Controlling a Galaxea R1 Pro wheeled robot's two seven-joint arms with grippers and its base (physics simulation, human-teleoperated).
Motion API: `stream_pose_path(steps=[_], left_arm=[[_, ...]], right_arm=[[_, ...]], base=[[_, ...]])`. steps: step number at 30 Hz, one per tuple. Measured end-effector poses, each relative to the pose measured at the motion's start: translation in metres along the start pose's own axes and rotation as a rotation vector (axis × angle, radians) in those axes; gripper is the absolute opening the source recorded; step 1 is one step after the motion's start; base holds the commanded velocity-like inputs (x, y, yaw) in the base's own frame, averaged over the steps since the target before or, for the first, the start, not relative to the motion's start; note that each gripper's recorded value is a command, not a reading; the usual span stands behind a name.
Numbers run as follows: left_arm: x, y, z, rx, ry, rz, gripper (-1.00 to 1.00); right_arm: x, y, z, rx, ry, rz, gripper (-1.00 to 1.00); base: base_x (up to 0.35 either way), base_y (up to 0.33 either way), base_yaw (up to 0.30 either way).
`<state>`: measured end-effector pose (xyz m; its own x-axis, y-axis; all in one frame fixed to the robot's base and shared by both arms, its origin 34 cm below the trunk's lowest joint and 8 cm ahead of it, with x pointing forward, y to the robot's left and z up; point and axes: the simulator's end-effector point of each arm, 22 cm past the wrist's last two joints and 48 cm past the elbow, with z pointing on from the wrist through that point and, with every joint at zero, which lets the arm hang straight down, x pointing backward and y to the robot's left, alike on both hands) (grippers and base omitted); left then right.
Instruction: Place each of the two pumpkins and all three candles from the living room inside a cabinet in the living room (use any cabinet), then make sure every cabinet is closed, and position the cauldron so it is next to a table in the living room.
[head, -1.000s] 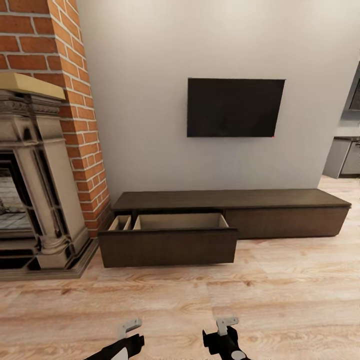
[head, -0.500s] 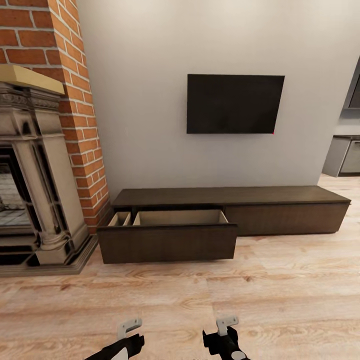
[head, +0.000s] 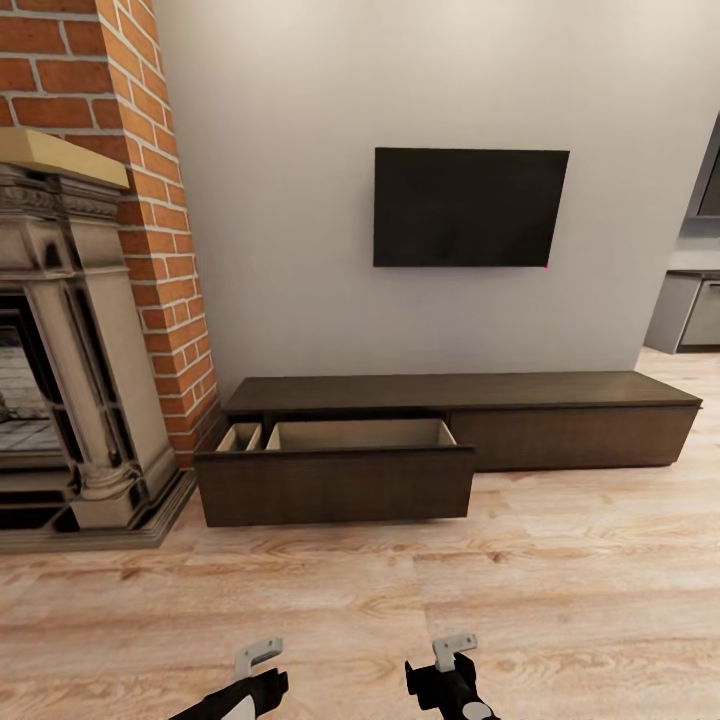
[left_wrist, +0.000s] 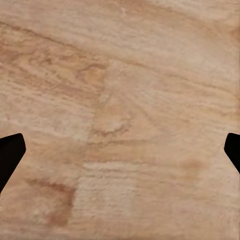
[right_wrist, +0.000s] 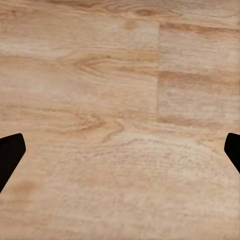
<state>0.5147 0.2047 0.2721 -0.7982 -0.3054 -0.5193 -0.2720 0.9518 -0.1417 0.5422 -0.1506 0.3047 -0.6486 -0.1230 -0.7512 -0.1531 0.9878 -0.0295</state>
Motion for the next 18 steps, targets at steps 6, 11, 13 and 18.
stream_pose_path(steps=[6, 11, 13, 18], left_arm=[[-0.0006, 0.0019, 0.0000, -0.002, -0.001, 0.000, 1.00], [-0.0005, 0.0015, -0.0001, -0.002, -0.001, 0.000, 1.00], [-0.0005, 0.0015, -0.0001, -0.002, -0.001, 0.000, 1.00], [-0.0006, 0.0016, -0.0001, -0.002, -0.001, 0.001, 1.00]], right_arm=[[0.0001, -0.0001, -0.0002, 0.000, 0.000, 0.000, 1.00], [0.0004, -0.0001, -0.0003, 0.000, 0.001, 0.000, 1.00], [0.0004, -0.0001, -0.0003, 0.000, 0.001, 0.000, 1.00], [0.0007, 0.0003, -0.0003, 0.000, 0.002, 0.000, 1.00]], base=[[0.148, 0.003, 0.000], [0.231, 0.091, 0.000], [0.246, 0.164, 0.000], [0.239, 0.181, 0.000]])
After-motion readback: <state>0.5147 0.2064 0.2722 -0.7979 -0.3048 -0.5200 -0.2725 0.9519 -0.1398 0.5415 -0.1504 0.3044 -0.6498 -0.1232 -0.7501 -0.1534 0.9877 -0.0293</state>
